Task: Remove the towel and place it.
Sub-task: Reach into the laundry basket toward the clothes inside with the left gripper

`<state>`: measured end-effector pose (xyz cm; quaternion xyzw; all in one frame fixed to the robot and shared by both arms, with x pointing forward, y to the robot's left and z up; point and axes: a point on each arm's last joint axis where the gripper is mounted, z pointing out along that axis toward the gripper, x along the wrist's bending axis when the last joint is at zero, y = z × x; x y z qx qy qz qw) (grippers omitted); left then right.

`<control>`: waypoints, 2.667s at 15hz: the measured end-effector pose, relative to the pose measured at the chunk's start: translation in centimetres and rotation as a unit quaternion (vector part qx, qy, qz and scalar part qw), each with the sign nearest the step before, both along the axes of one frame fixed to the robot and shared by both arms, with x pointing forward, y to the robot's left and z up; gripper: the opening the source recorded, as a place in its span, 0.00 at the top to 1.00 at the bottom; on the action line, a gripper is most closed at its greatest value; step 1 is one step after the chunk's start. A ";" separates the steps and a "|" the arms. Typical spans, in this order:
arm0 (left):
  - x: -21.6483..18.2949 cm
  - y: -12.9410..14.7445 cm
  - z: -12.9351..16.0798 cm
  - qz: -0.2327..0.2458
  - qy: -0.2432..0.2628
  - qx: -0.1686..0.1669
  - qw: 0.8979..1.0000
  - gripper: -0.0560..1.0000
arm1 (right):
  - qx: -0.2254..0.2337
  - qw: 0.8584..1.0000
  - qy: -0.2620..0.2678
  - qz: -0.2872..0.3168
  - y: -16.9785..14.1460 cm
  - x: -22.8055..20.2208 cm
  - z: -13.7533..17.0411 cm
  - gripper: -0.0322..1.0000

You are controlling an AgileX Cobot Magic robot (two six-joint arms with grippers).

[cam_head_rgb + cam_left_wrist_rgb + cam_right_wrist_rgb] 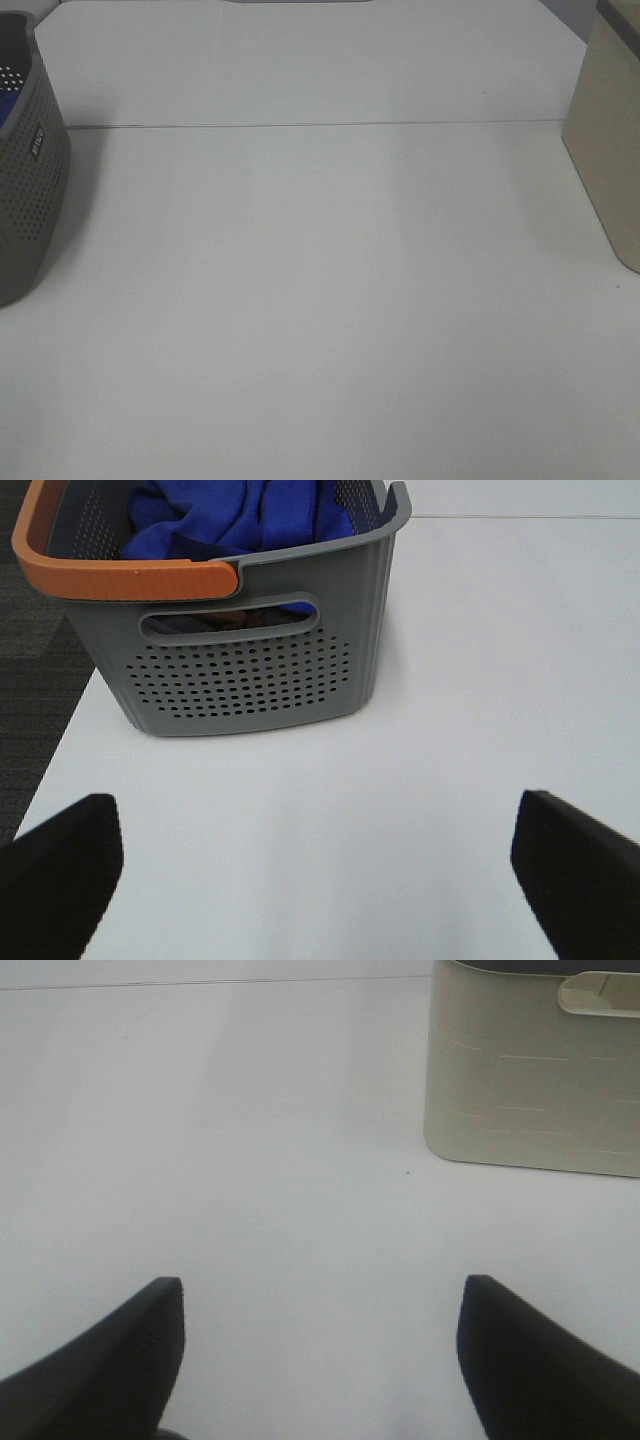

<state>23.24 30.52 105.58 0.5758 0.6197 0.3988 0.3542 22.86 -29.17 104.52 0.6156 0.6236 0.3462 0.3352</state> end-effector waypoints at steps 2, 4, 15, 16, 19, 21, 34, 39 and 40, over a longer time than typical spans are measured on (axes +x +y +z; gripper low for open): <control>0.0 0.0 0.0 0.000 0.000 0.000 1.000 0.01 | 0.000 1.000 0.000 0.000 0.0 0.0 0.0 0.25; 0.0 0.0 0.0 0.000 0.000 0.000 1.000 0.01 | 0.000 1.000 0.000 0.000 0.0 0.0 0.0 0.25; 0.0 0.0 0.0 0.000 0.000 0.000 1.000 0.01 | 0.000 1.000 0.000 0.000 0.0 0.0 0.0 0.25; 0.0 0.0 0.0 0.000 0.000 0.000 1.000 0.01 | 0.000 1.000 0.000 0.000 0.0 0.0 0.0 0.25; 0.0 0.0 0.0 0.000 0.000 0.000 1.000 0.01 | 0.000 1.000 0.000 0.000 0.0 0.0 0.0 0.25; 0.0 0.0 0.0 0.000 0.002 0.000 1.000 0.01 | 0.000 1.000 0.000 0.000 0.0 0.0 0.0 0.25; 14.2 1.8 14.3 -0.175 0.219 0.334 0.900 0.01 | 0.000 1.000 0.000 0.000 0.0 0.0 0.0 0.25; 26.5 2.5 13.3 -0.248 0.291 0.377 0.844 0.02 | 0.000 1.000 0.000 0.000 0.0 0.0 0.0 0.25; 28.4 2.6 12.6 -0.256 0.303 0.381 0.835 0.02 | 0.000 1.000 0.000 0.000 0.0 0.0 0.0 0.25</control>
